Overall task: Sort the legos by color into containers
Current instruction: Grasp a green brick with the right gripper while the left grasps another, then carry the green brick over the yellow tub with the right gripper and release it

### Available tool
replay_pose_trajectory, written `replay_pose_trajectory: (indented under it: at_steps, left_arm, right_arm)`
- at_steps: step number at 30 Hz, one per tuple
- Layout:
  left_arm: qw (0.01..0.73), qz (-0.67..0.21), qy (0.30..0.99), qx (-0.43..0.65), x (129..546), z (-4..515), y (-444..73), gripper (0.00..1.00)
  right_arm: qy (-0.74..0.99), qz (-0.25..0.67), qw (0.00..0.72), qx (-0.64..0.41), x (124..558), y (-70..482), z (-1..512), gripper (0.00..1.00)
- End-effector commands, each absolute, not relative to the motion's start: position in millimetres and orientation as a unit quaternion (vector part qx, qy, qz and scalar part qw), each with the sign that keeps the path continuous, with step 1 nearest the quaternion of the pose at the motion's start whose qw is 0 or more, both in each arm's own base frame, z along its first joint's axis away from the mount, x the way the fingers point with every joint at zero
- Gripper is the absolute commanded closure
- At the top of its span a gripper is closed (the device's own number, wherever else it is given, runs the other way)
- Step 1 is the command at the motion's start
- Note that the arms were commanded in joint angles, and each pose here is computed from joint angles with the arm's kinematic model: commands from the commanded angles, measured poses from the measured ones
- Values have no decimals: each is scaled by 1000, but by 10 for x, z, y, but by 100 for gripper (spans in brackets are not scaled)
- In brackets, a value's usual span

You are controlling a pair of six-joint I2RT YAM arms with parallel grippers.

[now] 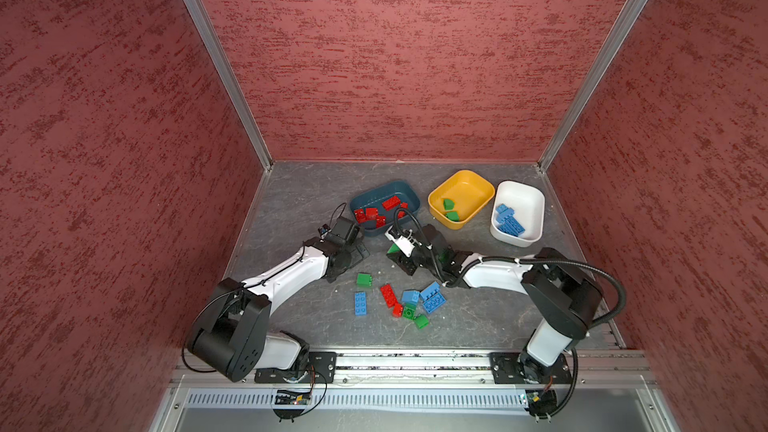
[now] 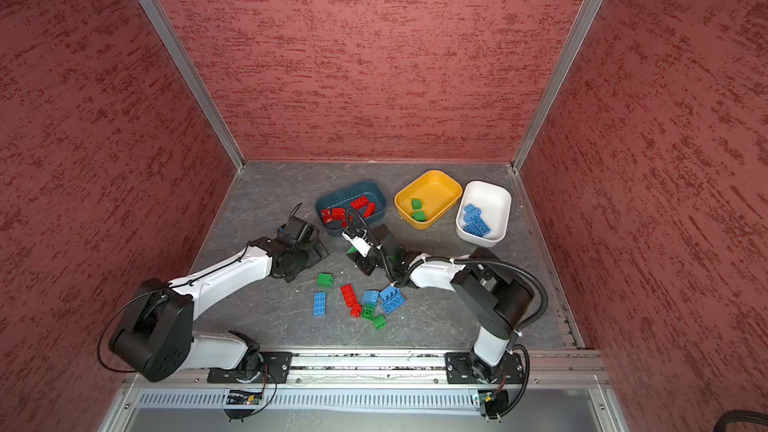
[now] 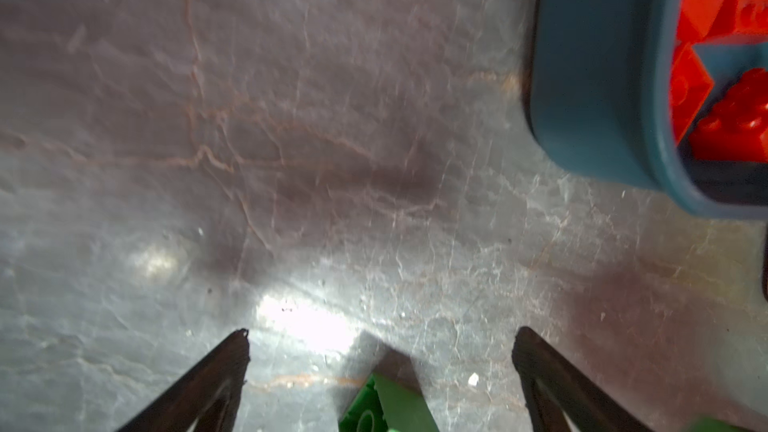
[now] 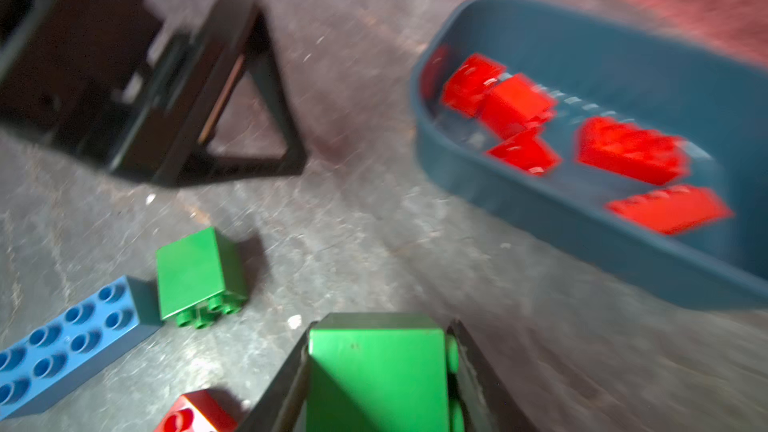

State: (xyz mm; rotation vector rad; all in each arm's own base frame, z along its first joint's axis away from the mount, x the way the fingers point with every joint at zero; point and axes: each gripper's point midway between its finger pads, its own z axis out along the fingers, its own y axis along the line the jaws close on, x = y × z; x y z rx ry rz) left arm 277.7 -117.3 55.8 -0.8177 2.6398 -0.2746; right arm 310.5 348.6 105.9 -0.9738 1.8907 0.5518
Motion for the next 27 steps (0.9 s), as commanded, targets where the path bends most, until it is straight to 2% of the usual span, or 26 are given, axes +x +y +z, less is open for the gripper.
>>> replay_pose_trajectory:
  at_steps: [1,5,10,15,23,27]
  left_arm:
    - [156,-107,942,-277,2656,514,-1275,1]
    - [137,-116,966,-188,2593,462,-1460,1]
    - [107,-82,986,-100,2465,371,-1530,1]
    - [79,-60,994,-38,2358,276,-1589,1]
    - [51,-32,998,16,2248,226,-1636,0]
    - [45,-20,999,22,2200,232,-1606,4]
  right_arm:
    - [750,207,543,-315,3370,3249,1512,100]
    - [757,193,572,-249,3557,2865,1704,100]
    - [786,190,567,-157,3901,2343,1814,100]
    - [834,147,527,-66,4323,1773,1658,100]
    - [882,106,459,-15,4807,1317,1313,99]
    - [896,78,437,-9,5029,1215,1187,76]
